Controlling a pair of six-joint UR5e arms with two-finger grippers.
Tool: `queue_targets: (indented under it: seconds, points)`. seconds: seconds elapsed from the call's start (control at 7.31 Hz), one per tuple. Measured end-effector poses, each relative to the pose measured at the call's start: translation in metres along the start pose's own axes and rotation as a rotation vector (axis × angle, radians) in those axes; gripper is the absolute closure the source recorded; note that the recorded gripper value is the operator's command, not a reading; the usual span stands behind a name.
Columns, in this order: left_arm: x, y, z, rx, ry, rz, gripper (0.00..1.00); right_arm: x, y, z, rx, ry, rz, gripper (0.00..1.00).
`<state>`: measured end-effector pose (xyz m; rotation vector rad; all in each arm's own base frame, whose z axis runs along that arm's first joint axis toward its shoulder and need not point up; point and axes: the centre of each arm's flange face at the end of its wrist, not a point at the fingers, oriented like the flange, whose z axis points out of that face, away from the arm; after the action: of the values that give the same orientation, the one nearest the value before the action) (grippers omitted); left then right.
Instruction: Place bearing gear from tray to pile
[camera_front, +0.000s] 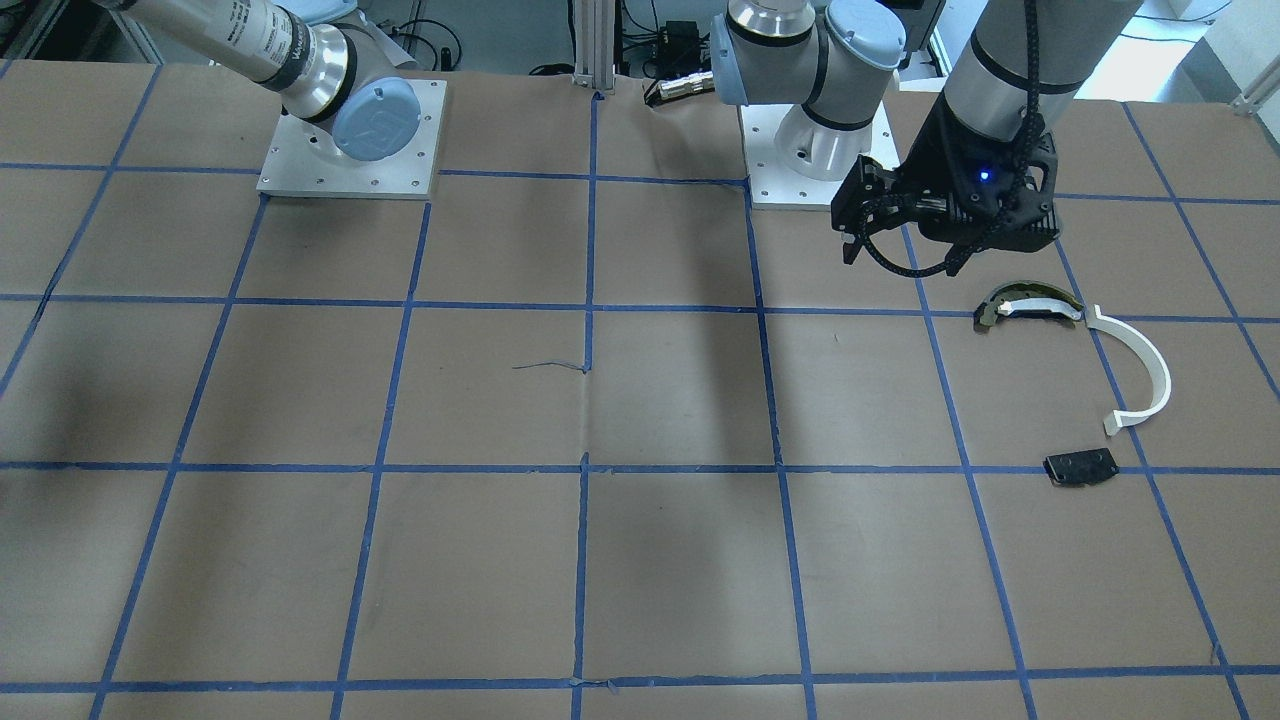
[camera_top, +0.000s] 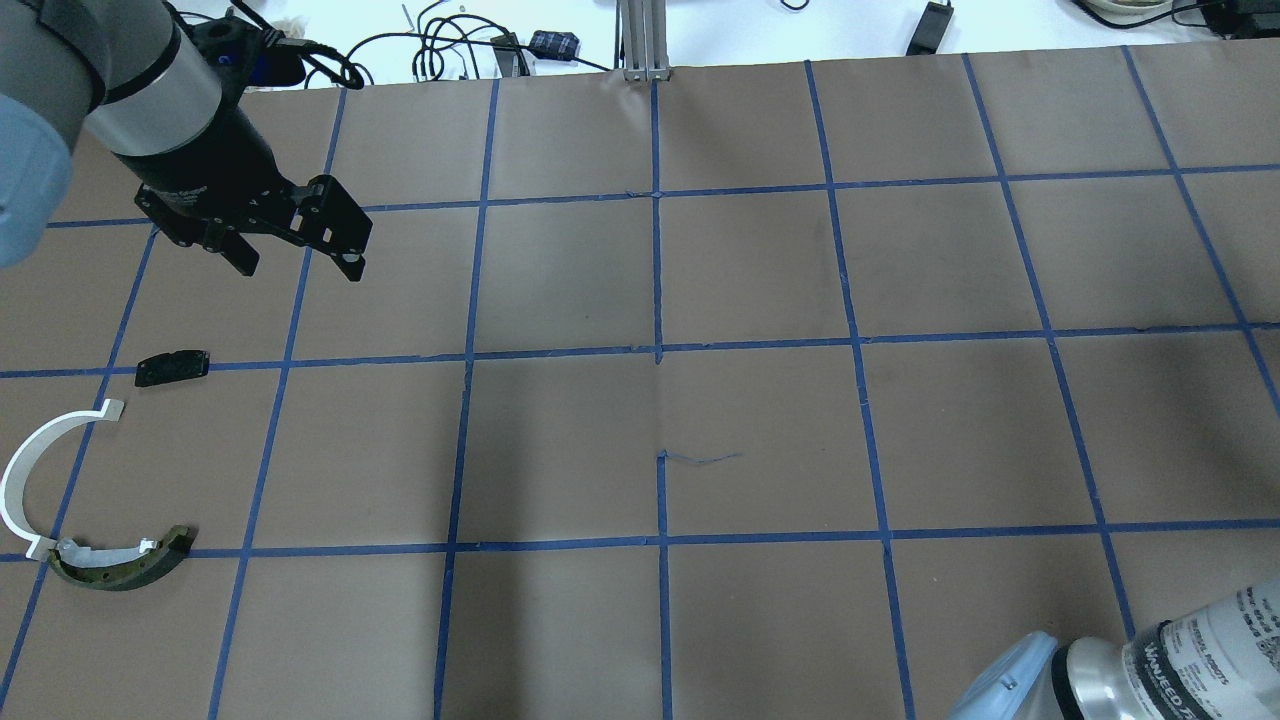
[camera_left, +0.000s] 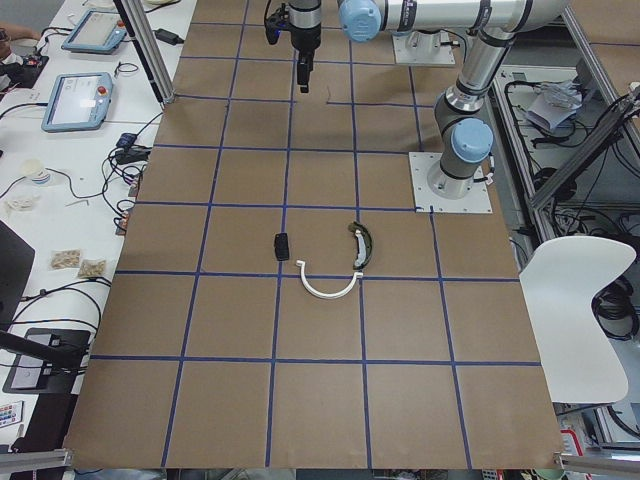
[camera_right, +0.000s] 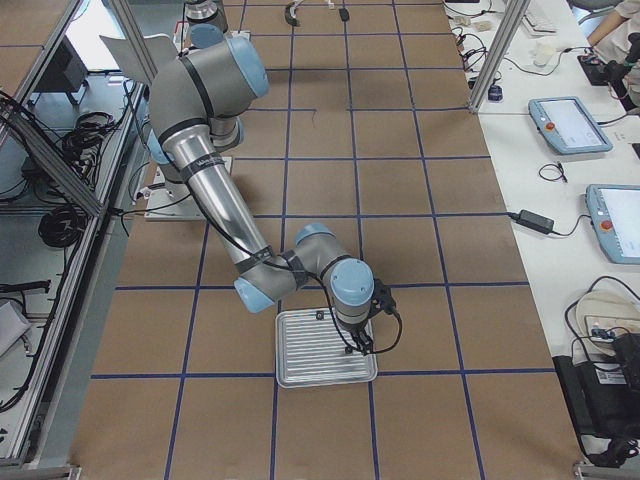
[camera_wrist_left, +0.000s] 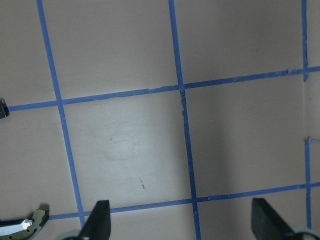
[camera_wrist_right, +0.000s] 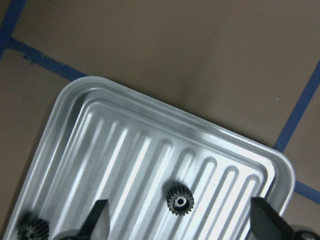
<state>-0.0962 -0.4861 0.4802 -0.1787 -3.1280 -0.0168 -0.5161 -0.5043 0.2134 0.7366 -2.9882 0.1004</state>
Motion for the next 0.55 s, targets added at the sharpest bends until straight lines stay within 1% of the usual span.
queue_targets:
  seconds: [0.27, 0.55]
  points:
    - [0.0, 0.0, 0.0, 0.001, -0.001, 0.0, 0.0, 0.006, 0.001, 0.021, -0.004, -0.02, 0.006, 0.04]
    - [0.0, 0.0, 0.0, 0.003, -0.001, 0.0, 0.0, 0.007, 0.002, 0.031, -0.01, -0.034, 0.006, 0.1]
